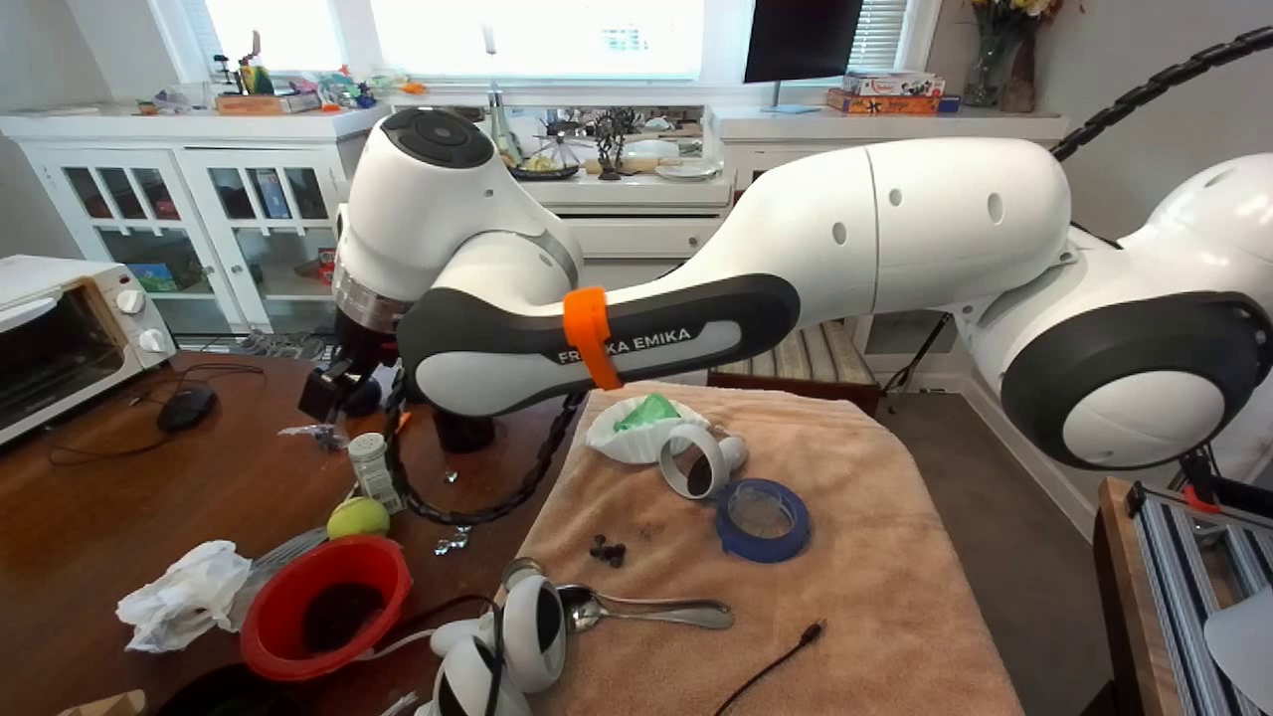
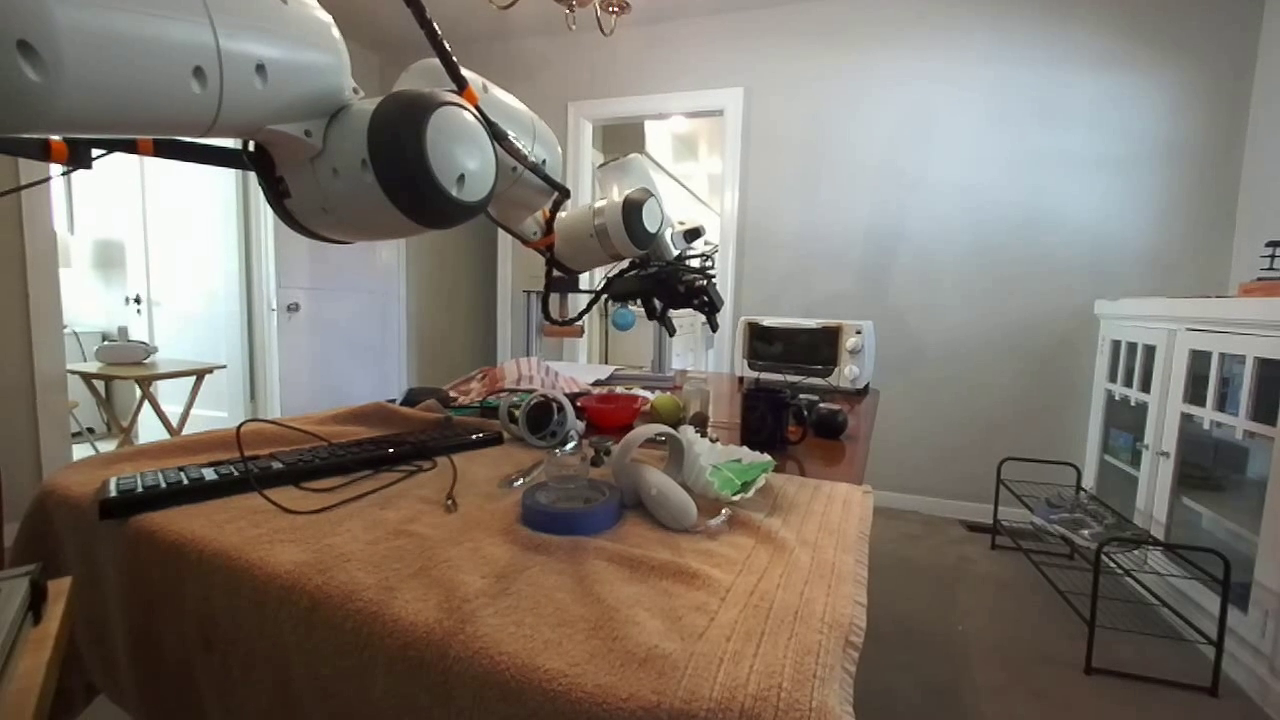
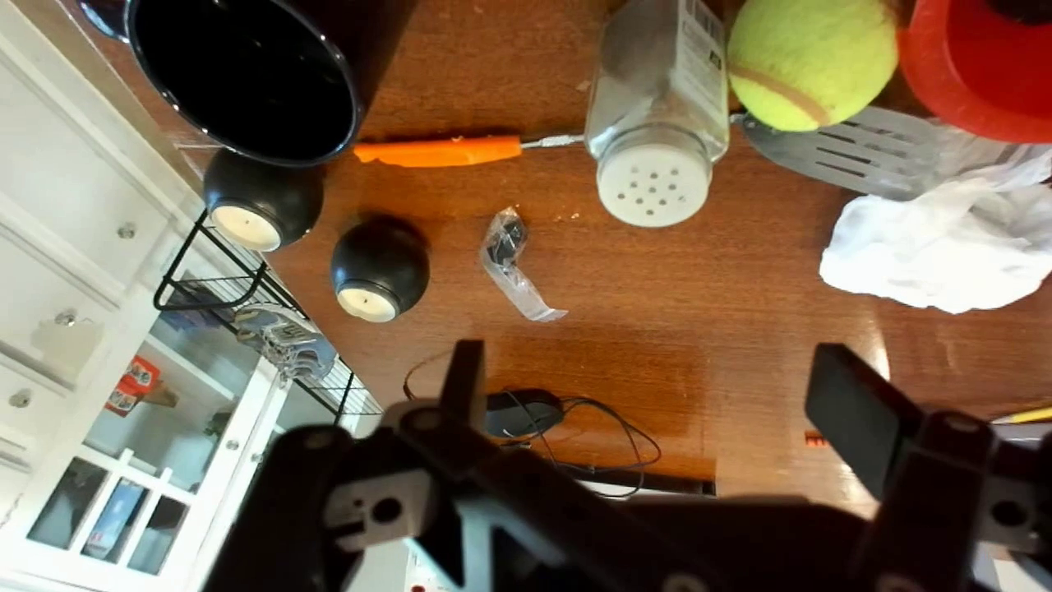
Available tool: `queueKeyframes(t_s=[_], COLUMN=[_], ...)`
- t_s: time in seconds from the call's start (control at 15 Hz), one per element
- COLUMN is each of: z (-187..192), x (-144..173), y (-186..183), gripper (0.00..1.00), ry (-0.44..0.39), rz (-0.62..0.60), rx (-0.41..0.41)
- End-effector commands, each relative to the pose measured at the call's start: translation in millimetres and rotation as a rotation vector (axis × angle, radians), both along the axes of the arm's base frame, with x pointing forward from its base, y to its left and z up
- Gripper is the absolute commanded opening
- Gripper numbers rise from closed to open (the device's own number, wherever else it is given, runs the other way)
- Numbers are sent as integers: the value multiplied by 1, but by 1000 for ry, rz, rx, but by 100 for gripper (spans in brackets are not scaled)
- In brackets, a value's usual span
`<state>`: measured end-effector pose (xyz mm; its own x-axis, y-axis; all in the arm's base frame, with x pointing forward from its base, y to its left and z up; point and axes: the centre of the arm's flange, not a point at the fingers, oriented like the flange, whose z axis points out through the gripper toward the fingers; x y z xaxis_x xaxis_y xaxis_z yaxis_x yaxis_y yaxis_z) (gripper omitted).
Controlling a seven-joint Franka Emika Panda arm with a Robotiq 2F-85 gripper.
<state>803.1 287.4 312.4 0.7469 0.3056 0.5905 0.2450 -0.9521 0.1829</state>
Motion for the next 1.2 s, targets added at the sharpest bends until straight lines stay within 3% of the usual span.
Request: queueKeyframes(t_s=[0.0, 0.27, 0.67, 1.13], z=[-24, -50, -67, -99], x=[3, 2, -7, -18], y=[-6, -17, -33, -50], gripper=[100, 100, 100, 100], ry=[71, 171, 252, 369], rz=[-77, -147, -202, -45], rx=[59, 136, 153, 159])
